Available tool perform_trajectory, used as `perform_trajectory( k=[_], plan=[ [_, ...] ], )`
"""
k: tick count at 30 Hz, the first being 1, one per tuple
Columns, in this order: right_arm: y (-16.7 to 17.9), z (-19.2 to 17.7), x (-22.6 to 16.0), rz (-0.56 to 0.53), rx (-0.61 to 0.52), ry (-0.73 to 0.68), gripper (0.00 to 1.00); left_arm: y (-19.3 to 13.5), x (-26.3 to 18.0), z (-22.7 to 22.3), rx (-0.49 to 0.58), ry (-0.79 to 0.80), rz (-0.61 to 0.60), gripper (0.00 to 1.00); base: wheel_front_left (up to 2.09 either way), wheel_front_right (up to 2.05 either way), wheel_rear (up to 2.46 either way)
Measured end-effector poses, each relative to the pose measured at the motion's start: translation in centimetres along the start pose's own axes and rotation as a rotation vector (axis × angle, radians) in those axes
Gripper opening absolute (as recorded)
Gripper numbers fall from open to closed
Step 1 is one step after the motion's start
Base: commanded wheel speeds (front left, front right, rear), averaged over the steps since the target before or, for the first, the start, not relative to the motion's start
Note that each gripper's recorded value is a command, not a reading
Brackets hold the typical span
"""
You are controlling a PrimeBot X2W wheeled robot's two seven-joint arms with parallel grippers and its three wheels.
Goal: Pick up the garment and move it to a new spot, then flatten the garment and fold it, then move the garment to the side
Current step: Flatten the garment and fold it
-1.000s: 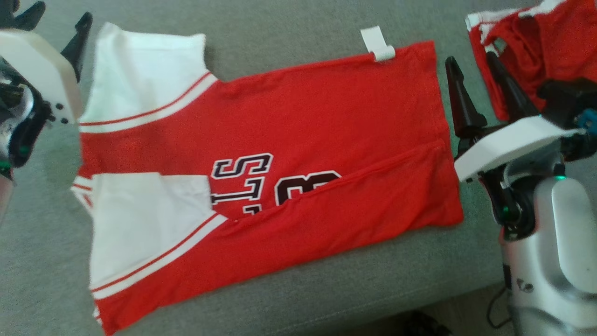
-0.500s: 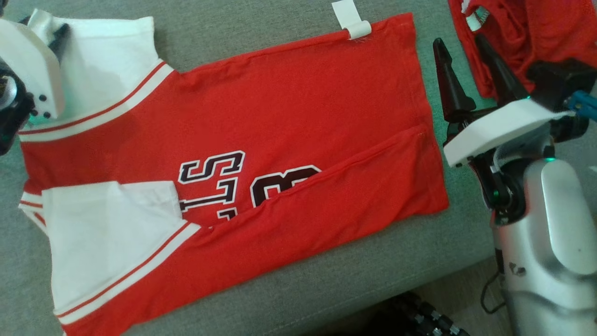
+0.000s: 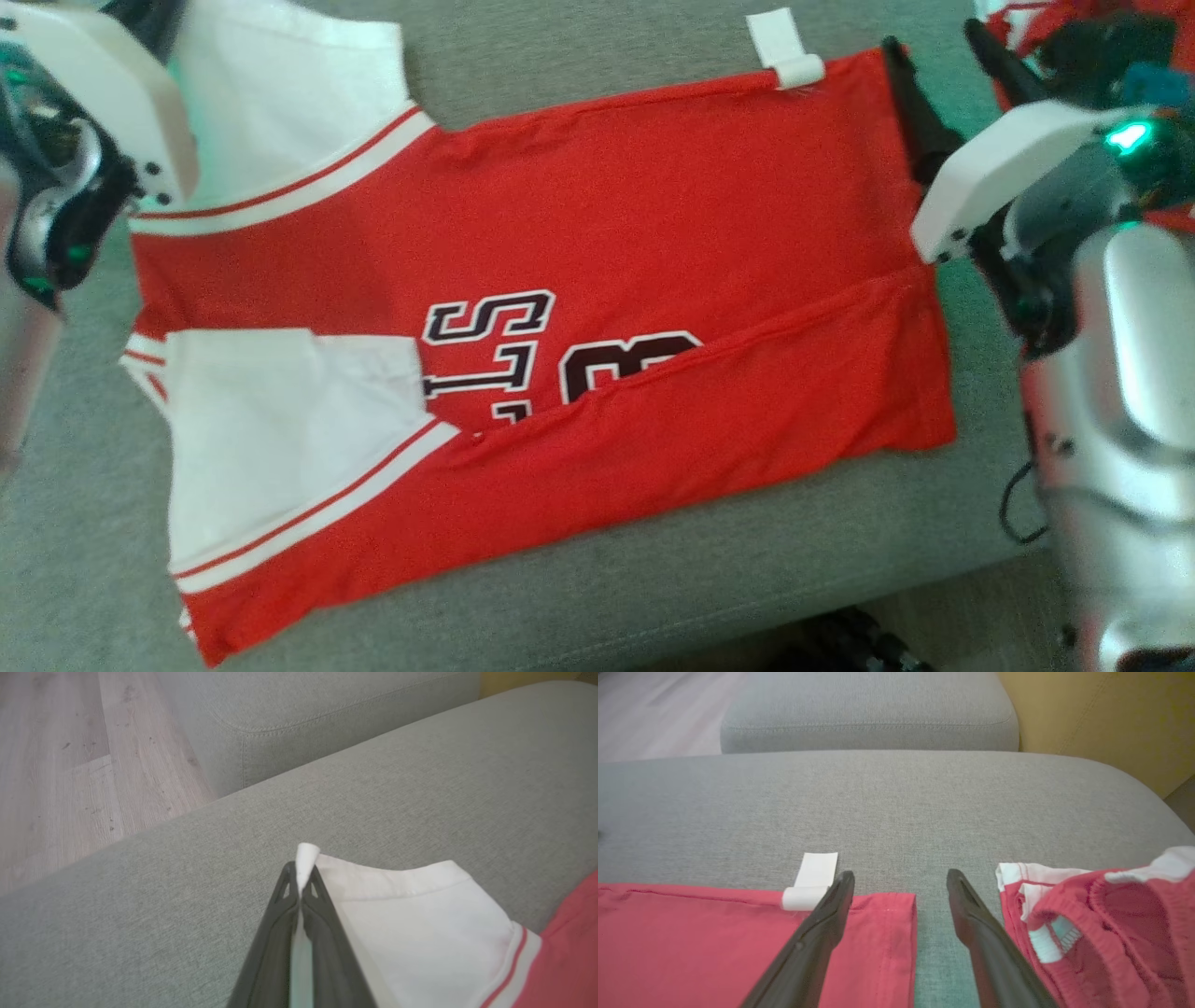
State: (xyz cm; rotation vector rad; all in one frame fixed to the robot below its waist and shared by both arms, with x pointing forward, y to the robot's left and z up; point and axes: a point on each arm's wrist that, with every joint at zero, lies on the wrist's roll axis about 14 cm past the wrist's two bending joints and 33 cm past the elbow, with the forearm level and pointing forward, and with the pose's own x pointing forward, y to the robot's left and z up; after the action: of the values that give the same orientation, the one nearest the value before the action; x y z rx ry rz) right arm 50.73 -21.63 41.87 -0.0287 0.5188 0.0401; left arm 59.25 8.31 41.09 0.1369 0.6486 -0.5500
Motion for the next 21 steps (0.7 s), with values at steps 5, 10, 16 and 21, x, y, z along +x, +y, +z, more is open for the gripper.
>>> perform_trajectory(
  k=[5, 10, 16, 21],
  plan=[
    [-1.1, -1.2, 1.9, -0.02, -0.041, 0.108, 1.0, -0.3, -1.1, 0.7, -0.007, -0.063, -0.005, 0.0, 0.0, 0.0, 0.0],
    [0.2, -3.3, 3.2, 0.018, -0.03, 0.206, 1.0, -0.7, -2.0, 0.9, -0.001, -0.098, -0.018, 0.0, 0.0, 0.0, 0.0],
    [0.7, -3.5, 3.9, 0.034, -0.019, 0.225, 0.09, -0.6, -2.9, 1.5, 0.001, -0.133, -0.012, 0.0, 0.0, 0.0, 0.0],
    [1.0, -3.2, 3.9, 0.046, -0.007, 0.201, 0.0, -0.6, -3.7, 2.0, 0.006, -0.165, -0.01, 0.0, 0.0, 0.0, 0.0]
  ],
)
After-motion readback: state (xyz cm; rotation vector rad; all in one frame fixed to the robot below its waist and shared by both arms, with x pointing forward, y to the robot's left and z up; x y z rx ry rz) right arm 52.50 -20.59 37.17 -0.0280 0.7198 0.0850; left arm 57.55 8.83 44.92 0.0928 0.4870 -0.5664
